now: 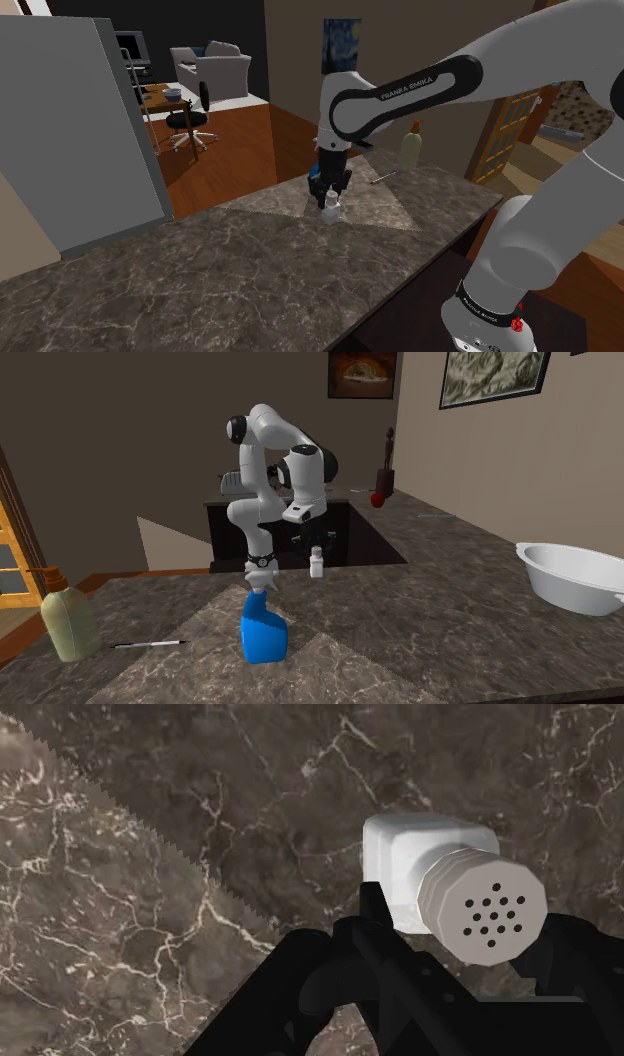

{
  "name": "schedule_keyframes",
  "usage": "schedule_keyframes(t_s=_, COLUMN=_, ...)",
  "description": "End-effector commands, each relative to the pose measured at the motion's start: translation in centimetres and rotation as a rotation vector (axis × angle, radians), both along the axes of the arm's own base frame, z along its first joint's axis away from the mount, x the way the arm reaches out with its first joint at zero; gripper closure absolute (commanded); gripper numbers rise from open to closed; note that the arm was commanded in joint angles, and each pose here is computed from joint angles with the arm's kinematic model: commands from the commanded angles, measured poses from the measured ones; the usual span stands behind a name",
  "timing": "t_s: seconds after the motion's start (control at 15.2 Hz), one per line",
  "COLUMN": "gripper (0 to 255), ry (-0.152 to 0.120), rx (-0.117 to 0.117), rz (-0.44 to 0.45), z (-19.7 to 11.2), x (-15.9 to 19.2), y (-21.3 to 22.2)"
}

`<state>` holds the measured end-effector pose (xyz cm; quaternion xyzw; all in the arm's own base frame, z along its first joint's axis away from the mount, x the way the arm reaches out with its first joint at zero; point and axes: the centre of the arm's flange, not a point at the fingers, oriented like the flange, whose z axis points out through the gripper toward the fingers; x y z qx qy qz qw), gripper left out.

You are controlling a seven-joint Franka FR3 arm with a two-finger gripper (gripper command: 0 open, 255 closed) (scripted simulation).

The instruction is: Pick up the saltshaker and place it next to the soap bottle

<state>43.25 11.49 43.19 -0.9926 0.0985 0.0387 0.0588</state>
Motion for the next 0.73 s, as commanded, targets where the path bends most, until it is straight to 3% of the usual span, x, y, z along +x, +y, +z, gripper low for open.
schedule_keyframes(t_s=0.0, gripper=255, ry=0.0, rx=0.0, rz=0.0, z=1.1, x=0.0, y=-0.1)
schedule_keyframes(t_s=0.66, gripper=255, ry=0.0, rx=0.0, rz=0.0, z=6.4, x=0.0, y=-0.1)
